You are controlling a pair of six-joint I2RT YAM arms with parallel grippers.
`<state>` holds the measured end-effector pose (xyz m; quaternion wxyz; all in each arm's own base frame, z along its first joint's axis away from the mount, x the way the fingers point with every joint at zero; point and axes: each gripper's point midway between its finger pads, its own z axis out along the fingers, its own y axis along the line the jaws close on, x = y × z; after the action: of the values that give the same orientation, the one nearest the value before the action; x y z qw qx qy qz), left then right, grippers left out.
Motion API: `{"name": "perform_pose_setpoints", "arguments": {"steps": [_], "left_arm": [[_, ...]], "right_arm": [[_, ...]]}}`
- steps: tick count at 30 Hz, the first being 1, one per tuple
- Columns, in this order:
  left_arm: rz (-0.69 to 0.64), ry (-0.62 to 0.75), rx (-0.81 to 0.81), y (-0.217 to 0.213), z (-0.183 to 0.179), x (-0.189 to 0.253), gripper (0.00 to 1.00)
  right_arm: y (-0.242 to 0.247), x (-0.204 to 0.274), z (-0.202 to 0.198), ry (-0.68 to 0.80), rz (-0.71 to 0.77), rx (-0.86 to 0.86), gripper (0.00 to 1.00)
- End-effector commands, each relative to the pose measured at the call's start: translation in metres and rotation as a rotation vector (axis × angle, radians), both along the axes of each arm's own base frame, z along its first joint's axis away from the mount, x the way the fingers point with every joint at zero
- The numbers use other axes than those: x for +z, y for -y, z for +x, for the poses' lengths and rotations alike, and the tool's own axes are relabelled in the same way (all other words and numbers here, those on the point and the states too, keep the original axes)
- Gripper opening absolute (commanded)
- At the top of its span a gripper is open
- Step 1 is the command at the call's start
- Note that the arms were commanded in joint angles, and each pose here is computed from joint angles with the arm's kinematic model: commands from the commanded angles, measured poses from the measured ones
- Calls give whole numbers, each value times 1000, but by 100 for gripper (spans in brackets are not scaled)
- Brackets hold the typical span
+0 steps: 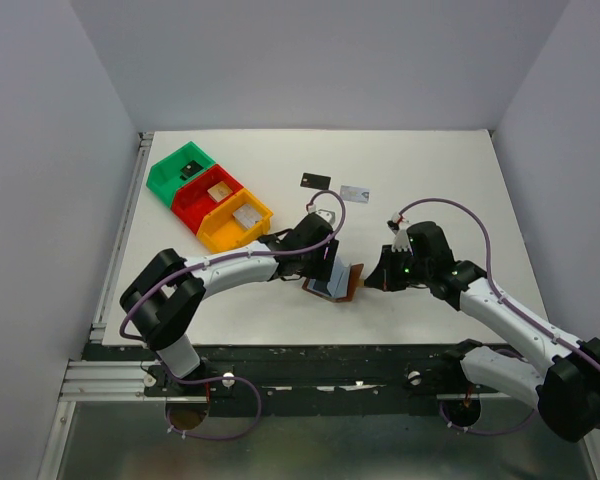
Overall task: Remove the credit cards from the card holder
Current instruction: Remove the credit card from the card holder.
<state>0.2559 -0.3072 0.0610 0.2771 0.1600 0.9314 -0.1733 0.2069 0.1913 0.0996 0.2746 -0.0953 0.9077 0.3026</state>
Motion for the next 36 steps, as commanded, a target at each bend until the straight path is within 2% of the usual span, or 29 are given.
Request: {"name": "perform_pose_setpoints", "arguments": {"steps": [1, 8, 13, 15, 18, 20, 22, 24, 26, 29, 33, 36], "left_arm": [[-4, 15, -38, 3, 0, 3, 73], [-54, 12, -235, 50, -18, 11, 73], [-107, -52, -366, 81, -36, 4, 69], [-106, -71, -377, 84, -37, -2, 68], [-105, -68, -373, 85, -35, -2, 68], [-106, -39, -345, 82, -29, 3, 68], [-129, -13, -300, 74, -23, 13, 69], [-168, 7, -240, 63, -14, 26, 70], [-207, 26, -190, 51, -8, 37, 70], [-247, 60, -103, 31, -1, 48, 69], [-281, 78, -6, 8, 7, 45, 61], [-300, 27, 43, 0, 11, 32, 54]], "right_arm": [[2, 2, -3, 5, -9, 14, 0], [6, -2, -1, 0, -27, -13, 0], [18, -11, 2, -24, -76, -93, 1], [24, -15, 4, -28, -105, -135, 10], [33, -14, 6, -19, -133, -180, 37], [41, -10, 7, 1, -154, -215, 50], [47, -1, 10, 32, -166, -248, 57], [51, 12, 13, 77, -167, -260, 59], [46, 28, 14, 116, -131, -229, 59], [20, 55, 11, 169, 11, -133, 52], [-20, 80, 4, 182, 203, 9, 22], [-46, 81, 1, 135, 271, 88, 15]]}}
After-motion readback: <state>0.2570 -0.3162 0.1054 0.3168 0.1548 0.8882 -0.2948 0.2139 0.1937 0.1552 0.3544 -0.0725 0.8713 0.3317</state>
